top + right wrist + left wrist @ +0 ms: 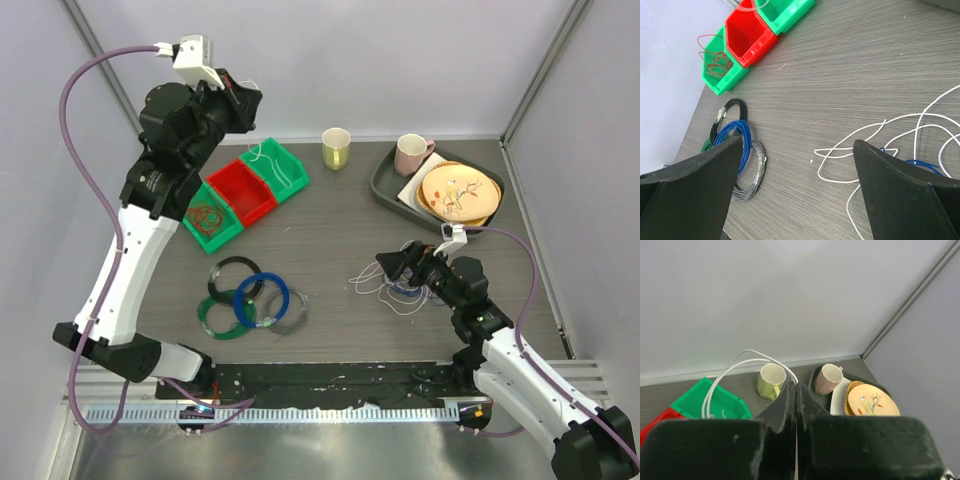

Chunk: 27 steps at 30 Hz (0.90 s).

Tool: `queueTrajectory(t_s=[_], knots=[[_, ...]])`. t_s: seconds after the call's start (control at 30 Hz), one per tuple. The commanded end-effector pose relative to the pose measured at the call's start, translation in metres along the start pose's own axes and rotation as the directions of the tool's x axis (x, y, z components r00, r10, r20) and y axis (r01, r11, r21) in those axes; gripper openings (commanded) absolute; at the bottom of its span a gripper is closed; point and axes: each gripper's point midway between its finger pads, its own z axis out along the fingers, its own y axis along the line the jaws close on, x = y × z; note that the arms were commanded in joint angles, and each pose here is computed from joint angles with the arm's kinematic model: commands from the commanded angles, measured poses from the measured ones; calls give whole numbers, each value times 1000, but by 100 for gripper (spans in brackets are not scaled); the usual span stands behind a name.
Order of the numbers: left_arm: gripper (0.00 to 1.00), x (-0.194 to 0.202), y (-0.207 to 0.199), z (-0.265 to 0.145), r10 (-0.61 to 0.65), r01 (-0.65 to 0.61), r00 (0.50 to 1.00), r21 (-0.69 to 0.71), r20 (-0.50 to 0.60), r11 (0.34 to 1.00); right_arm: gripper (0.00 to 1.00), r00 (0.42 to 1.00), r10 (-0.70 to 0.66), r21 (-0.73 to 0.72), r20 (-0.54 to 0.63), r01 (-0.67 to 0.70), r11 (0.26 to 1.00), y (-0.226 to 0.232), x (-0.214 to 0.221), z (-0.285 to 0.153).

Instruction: Untangle the cables

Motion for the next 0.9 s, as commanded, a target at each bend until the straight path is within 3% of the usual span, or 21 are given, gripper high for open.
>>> queueTrajectory(t_s=[0.0,0.13,0.27,0.87], knots=[[0,-27,-3,-7,7,-7,997,-3,82,1000,97,999,-31,-55,37,33,998,12,-10,1],[0,-25,40,17,70,-39,988,-221,135,974,97,999,-34,-54,32,35,998,12,-9,1],[0,-16,64,37,137,-99,986,-326,94,940,97,999,-42,-50,34,44,998,11,-10,1],[0,-21,95,56,233,-176,968,-415,89,892,97,997,-64,-7,40,64,998,3,-11,1]])
